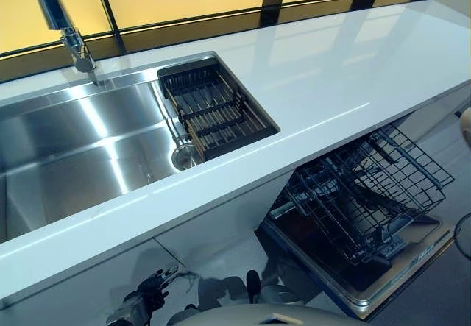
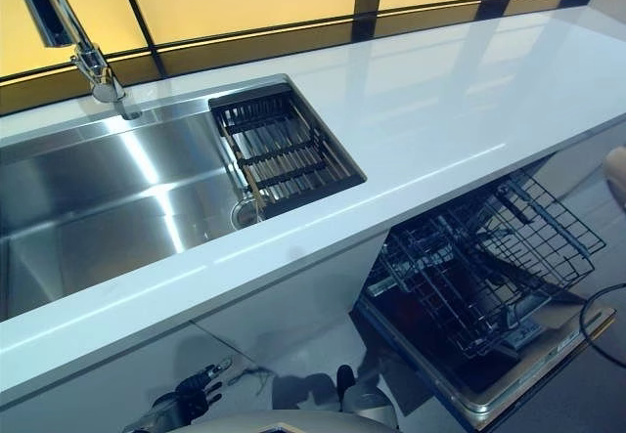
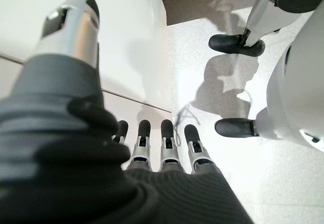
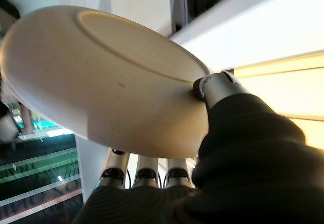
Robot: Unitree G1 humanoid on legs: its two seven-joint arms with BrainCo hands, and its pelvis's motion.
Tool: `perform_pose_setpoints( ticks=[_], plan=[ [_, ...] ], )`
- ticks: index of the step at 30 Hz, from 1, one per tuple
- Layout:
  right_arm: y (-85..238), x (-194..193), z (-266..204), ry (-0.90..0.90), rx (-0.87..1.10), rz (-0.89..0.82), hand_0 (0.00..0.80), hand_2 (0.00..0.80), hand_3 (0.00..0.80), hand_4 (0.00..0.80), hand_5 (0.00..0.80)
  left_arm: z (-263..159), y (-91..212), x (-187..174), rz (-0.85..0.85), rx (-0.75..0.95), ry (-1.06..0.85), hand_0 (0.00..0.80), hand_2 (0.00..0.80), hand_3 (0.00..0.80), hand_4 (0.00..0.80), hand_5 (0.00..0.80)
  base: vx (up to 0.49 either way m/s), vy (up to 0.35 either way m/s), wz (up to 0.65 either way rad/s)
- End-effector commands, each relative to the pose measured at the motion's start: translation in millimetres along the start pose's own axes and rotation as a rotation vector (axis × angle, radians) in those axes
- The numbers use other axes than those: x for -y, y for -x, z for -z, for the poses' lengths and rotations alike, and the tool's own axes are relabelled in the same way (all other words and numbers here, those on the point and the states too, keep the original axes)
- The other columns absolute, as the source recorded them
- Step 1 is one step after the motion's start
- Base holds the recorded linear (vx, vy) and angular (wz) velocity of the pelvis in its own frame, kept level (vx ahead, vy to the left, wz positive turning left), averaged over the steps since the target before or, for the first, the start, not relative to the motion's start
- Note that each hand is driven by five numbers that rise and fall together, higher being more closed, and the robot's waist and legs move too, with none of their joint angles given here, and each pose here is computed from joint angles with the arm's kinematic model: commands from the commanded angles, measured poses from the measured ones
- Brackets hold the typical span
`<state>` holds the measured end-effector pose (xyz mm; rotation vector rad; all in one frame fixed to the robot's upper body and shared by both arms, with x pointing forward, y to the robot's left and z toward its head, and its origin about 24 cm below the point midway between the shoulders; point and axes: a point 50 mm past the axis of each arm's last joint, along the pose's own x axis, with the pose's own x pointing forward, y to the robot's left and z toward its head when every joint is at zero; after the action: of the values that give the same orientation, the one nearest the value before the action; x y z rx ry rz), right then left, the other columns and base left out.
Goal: Take plates into dishwasher
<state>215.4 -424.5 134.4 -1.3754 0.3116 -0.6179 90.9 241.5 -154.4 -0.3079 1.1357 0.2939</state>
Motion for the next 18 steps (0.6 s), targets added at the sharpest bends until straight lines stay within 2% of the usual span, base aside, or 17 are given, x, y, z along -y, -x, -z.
perform_pose_setpoints(
  ticks=[1, 9, 18],
  plan=[
    [-13, 18, -12, -0.073, 0.022, 0.113, 0.8, 0.8, 0.8, 0.8, 0.8, -15, -3, 7, 0.006, 0.027, -0.067, 0.0, 0.0, 0.0, 0.0, 0.0, -0.003, -0.003, -0.07],
    [-2, -23, -8, -0.198, -0.036, -0.059, 0.8, 0.8, 0.8, 0.8, 0.8, -16, -3, 9, 0.007, 0.029, -0.071, 0.0, 0.0, 0.0, 0.0, 0.0, 0.0, 0.0, -0.01],
    [3, -55, -26, -0.349, -0.047, -0.185, 0.8, 0.8, 0.8, 0.8, 0.8, -16, -3, 11, 0.022, 0.026, -0.088, 0.0, 0.0, 0.0, 0.0, 0.0, 0.0, 0.0, 0.0]
  ],
)
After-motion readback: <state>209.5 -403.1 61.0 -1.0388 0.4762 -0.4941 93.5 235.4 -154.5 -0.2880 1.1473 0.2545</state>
